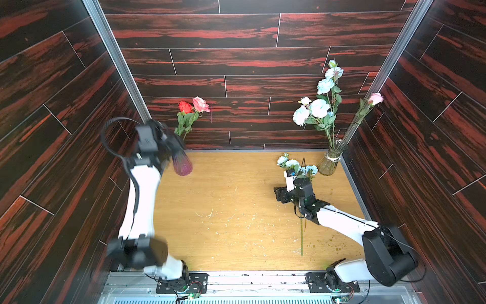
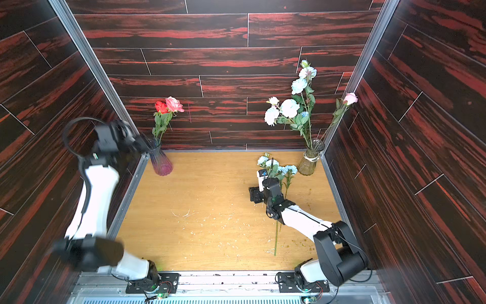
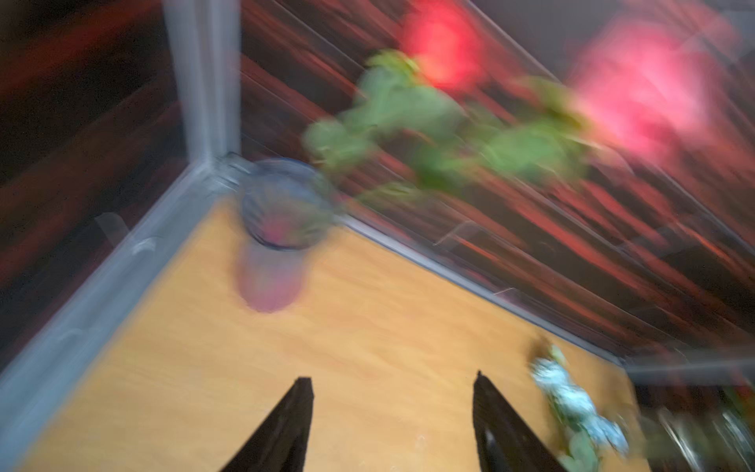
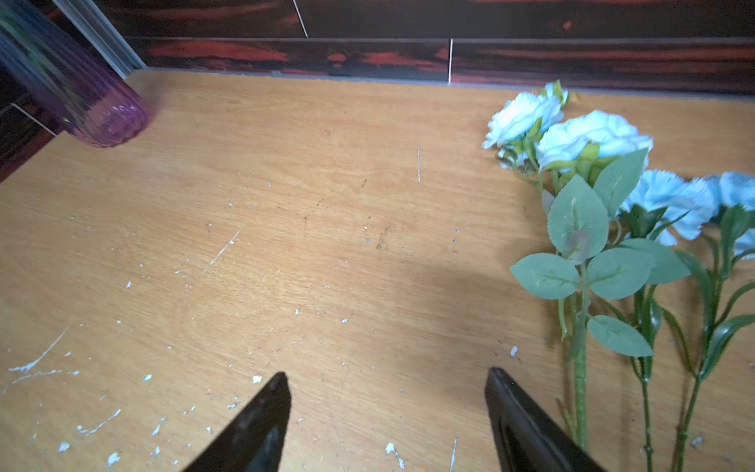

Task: Pick out blue flowers from the vase
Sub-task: Pick up the vase from the corner of the board.

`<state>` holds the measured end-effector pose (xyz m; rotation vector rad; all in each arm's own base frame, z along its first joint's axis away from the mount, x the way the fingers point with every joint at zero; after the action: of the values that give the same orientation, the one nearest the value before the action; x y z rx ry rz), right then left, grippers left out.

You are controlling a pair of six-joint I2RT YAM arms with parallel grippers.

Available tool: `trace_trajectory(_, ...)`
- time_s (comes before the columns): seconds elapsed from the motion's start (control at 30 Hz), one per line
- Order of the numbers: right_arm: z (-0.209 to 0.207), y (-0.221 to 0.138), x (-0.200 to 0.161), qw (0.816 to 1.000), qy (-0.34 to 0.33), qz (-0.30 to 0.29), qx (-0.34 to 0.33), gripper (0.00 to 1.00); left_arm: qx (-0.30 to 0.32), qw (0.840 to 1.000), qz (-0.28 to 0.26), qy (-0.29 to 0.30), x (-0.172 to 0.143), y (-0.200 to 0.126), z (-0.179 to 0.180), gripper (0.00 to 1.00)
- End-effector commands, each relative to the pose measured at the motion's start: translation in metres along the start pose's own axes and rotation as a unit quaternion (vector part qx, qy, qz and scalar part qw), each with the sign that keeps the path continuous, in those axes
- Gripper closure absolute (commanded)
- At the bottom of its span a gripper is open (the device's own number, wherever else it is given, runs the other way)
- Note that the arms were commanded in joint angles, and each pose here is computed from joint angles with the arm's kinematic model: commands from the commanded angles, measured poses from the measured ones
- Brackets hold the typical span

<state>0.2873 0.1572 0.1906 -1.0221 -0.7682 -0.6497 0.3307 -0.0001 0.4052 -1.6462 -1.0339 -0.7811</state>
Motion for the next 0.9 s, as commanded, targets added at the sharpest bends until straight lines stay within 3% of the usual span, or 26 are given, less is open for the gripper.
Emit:
trace_trajectory(0.0, 0.005, -0.021, 0.008, 0.999, -0.002, -0.038, 0.029, 0.23, -0.048, 0.990, -0.129, 0.038, -0.032, -0.028, -0.023, 0.33)
trace_trajectory(0.13, 0.006, -0.042, 0.024, 0.999, 0.006, -0.045, 0.001, 0.23, -0.083, 0.984, -0.157, 0.029, -0.102, -0.036, -0.023, 0.30)
trace_trajectory(0.4, -0.024, -0.108, 0.083, 0.991, 0.087, -0.084, -0.064, 0.20, -0.118, 0.984, -0.135, 0.017, -0.188, -0.005, -0.015, 0.30)
trace_trajectory(0.6, -0.076, -0.149, 0.135, 0.976, 0.172, -0.105, -0.085, 0.25, -0.150, 0.984, -0.099, 0.019, -0.201, 0.026, -0.022, 0.30)
trace_trajectory(0.73, -0.110, -0.155, 0.171, 0.964, 0.196, -0.114, -0.138, 0.26, -0.165, 0.983, -0.078, 0.029, -0.205, 0.035, -0.026, 0.30)
trace_trajectory(0.87, -0.167, -0.160, 0.191, 0.942, 0.277, -0.124, -0.142, 0.27, -0.173, 0.982, -0.061, 0.053, -0.209, 0.039, -0.028, 0.30)
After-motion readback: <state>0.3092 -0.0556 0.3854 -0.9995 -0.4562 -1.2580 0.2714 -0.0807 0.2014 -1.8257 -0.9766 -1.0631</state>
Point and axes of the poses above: each gripper's point midway between its finger pads, its own y axis out along the fingers, its own z axis along the line the jaws close on, x = y × z, the point moved 10 cm from there along -y, back along the fingers, and after that the axes turned 12 degrees about y, right-handed, at the moved point
